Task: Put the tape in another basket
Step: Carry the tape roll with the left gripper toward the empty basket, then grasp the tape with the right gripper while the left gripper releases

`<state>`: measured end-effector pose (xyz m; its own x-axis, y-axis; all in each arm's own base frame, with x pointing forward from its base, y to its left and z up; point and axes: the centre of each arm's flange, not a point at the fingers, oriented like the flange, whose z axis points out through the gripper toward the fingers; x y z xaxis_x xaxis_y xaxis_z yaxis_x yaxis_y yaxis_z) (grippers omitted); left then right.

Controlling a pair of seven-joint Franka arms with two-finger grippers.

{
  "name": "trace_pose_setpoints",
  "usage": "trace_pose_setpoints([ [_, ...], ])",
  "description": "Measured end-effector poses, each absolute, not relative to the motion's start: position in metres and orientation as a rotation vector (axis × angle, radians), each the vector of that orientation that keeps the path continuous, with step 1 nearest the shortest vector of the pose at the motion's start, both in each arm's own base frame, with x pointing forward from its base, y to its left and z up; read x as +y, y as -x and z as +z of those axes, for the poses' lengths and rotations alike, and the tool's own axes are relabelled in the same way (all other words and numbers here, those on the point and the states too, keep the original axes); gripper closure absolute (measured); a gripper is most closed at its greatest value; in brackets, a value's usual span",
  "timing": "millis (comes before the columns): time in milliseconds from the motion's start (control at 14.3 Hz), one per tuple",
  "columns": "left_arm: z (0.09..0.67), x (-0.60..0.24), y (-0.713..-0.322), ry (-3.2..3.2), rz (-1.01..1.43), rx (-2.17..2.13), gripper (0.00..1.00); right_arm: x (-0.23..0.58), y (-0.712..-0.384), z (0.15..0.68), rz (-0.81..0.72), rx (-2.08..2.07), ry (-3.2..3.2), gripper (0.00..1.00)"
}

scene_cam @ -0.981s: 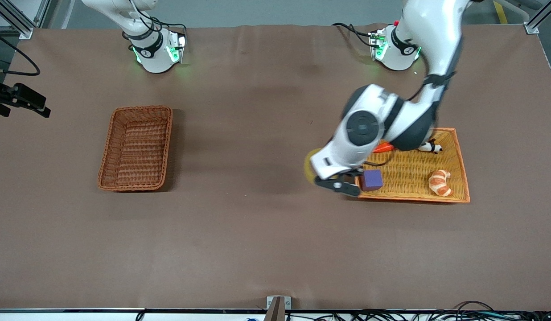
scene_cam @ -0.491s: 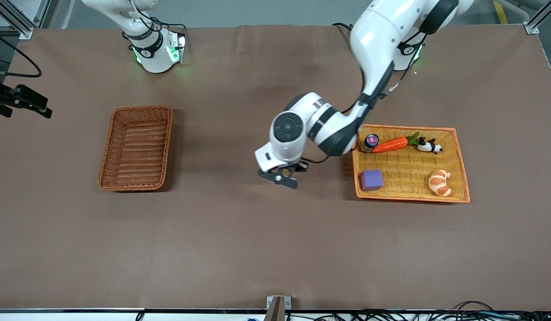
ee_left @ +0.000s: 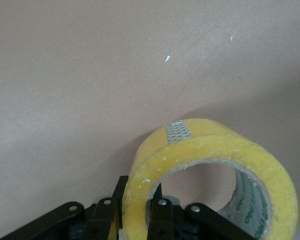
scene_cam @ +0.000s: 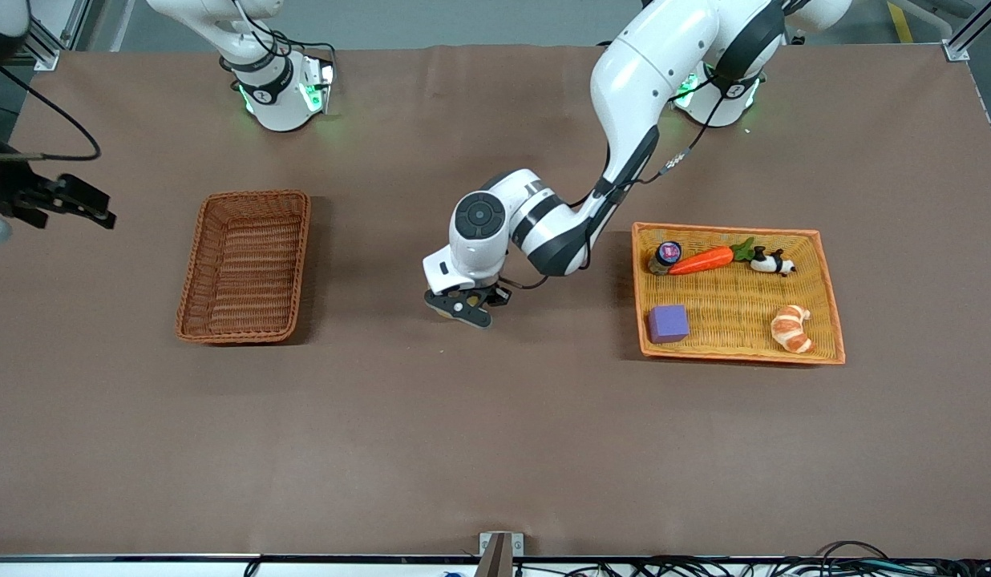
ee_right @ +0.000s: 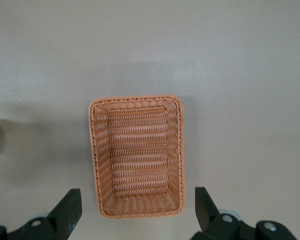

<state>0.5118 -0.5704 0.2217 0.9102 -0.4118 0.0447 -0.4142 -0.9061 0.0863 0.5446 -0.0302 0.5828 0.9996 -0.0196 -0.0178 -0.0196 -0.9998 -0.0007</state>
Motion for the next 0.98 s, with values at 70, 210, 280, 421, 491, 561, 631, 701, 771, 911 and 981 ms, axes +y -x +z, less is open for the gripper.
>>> trace_pose_setpoints([
  [70, 0.217, -0.572, -0.510, -2.975, 0.038, -0.648, 0.78, -0.028, -0.546, 0.570, 0.028, 0.025, 3.138, 0.00],
  [210, 0.211, -0.578, -0.504, -2.972, 0.029, -0.663, 0.78, -0.019, -0.548, 0.549, 0.029, 0.002, 3.134, 0.00],
  [280, 0.208, -0.583, -0.497, -2.970, 0.024, -0.678, 0.76, -0.012, -0.548, 0.539, 0.033, -0.017, 3.133, 0.00],
  [421, 0.200, -0.592, -0.487, -2.958, 0.035, -0.698, 0.57, 0.006, -0.548, 0.521, 0.021, -0.066, 3.132, 0.00],
  [491, 0.197, -0.594, -0.485, -2.953, 0.042, -0.701, 0.48, 0.018, -0.548, 0.512, 0.008, -0.098, 3.131, 0.00],
  [561, 0.195, -0.593, -0.487, -2.953, 0.048, -0.698, 0.39, 0.031, -0.548, 0.501, -0.002, -0.128, 3.130, 0.00],
  [631, 0.196, -0.591, -0.490, -2.954, 0.055, -0.693, 0.28, 0.042, -0.547, 0.489, -0.003, -0.153, 3.128, 0.00],
  [701, 0.199, -0.590, -0.493, -2.955, 0.061, -0.687, 0.19, 0.055, -0.546, 0.477, 0.006, -0.172, 3.127, 0.00],
  [771, 0.207, -0.589, -0.497, -2.959, 0.059, -0.681, 0.10, 0.069, -0.546, 0.465, 0.018, -0.185, 3.125, 0.00],
  [911, 0.238, -0.588, -0.503, -2.967, 0.064, -0.665, 0.00, 0.100, -0.550, 0.445, 0.014, -0.187, 3.118, 0.00],
  [981, 0.262, -0.587, -0.504, -2.979, 0.066, -0.621, 0.00, 0.117, -0.551, 0.436, 0.013, -0.177, 3.113, 0.00],
])
